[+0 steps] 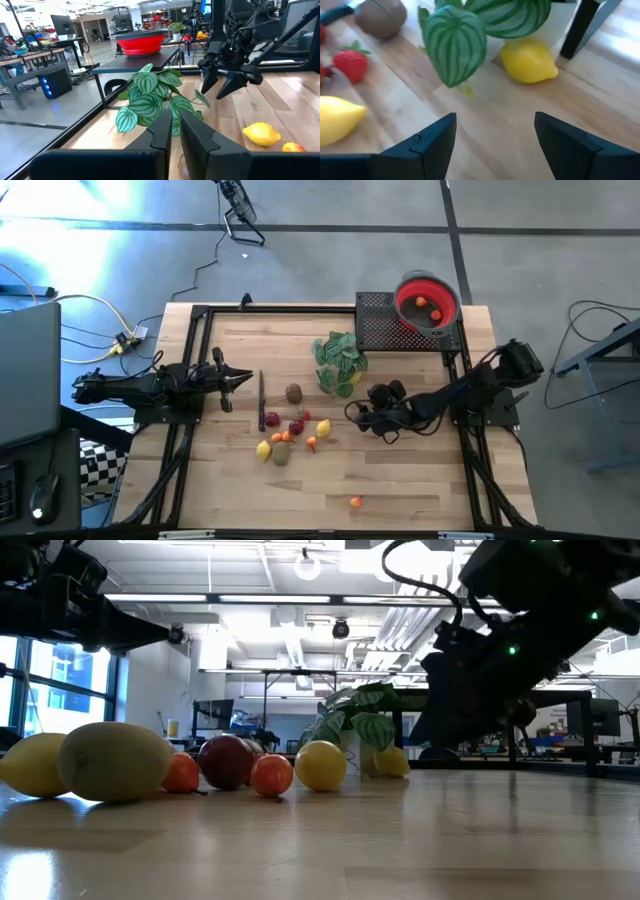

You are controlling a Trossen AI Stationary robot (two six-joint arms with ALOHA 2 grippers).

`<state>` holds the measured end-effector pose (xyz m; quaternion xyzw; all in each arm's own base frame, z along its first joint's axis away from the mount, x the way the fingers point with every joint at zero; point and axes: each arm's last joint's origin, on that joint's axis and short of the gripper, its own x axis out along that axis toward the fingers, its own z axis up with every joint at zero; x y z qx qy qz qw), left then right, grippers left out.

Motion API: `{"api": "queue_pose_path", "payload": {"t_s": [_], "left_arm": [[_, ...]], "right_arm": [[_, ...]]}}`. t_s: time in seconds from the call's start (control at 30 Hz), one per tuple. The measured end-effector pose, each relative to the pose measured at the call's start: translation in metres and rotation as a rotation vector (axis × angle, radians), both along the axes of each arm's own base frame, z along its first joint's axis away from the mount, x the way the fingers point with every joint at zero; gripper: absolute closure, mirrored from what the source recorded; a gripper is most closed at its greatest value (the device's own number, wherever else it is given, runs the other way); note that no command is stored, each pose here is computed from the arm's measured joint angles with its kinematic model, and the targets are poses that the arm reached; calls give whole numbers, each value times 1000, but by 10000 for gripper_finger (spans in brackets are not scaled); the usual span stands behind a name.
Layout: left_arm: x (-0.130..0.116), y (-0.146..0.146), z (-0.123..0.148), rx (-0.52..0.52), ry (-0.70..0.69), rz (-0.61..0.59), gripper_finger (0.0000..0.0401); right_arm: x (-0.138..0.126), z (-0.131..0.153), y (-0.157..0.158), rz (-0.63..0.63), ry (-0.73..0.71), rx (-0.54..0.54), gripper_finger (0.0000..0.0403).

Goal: Pick & Place Fruit
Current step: Put the lemon into the red colander

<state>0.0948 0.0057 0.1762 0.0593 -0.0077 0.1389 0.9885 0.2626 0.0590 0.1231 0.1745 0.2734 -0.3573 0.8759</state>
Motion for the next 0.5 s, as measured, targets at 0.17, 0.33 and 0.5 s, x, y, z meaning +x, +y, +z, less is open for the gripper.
{"api": "queue_pose_path", "payload": {"t_s": [0.17, 0.33, 0.5], "left_arm": [[0, 0, 0, 0, 0, 0, 368], [0, 0, 0, 0, 0, -1, 368], [0, 0, 0, 0, 0, -1, 368]], "right_arm": [[8, -23, -4, -12, 32, -47, 140], [13, -39, -11, -68, 45, -137, 141], [19, -48, -22, -67, 61, -129, 141]]}}
